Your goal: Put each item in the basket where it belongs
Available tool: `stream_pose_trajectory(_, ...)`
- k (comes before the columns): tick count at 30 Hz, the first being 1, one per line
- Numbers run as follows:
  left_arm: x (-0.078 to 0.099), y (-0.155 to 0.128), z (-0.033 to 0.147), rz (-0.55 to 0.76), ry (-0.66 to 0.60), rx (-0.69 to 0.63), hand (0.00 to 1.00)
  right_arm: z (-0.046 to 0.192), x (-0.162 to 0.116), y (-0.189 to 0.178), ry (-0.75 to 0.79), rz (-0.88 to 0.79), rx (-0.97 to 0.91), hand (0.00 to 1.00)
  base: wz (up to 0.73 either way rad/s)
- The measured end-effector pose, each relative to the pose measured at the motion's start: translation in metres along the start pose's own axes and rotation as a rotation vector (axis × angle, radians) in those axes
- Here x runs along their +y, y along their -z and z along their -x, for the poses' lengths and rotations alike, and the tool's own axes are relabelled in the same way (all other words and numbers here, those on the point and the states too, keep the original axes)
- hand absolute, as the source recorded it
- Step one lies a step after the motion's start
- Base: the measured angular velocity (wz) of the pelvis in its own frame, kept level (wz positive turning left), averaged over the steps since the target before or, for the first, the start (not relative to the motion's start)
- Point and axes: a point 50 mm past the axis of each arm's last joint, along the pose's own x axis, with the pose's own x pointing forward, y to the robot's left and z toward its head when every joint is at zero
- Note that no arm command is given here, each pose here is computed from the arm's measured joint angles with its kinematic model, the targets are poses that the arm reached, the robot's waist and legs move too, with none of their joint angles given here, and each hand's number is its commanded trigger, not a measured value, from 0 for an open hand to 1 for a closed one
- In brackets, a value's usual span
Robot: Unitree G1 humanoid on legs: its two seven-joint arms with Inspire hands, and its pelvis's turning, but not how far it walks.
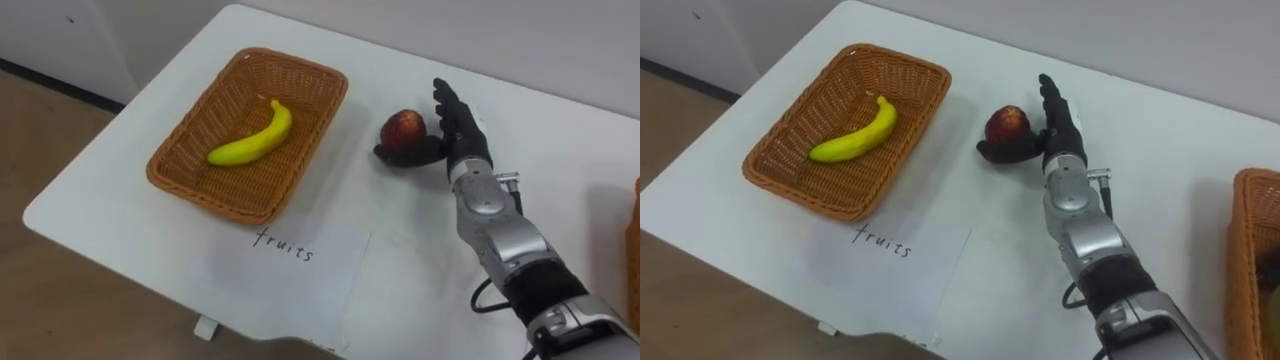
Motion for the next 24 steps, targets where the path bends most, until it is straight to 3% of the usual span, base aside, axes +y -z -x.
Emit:
stream_pose_trajectory(14, 0.002, 0.0003, -0.0006, 0.011, -0.003, -0.003, 0.0, -0.0011, 0.0019, -0.0037, -0.005, 0.008, -0.012, 0.0, 0.0)
stream_pose_trajectory(24, 0.0028, 0.001, -0.0008, 0.012, -0.004, -0.002, 0.0, -0.0022, 0.0027, -0.0038, -0.013, 0.132, -0.047, 0.0, 0.0)
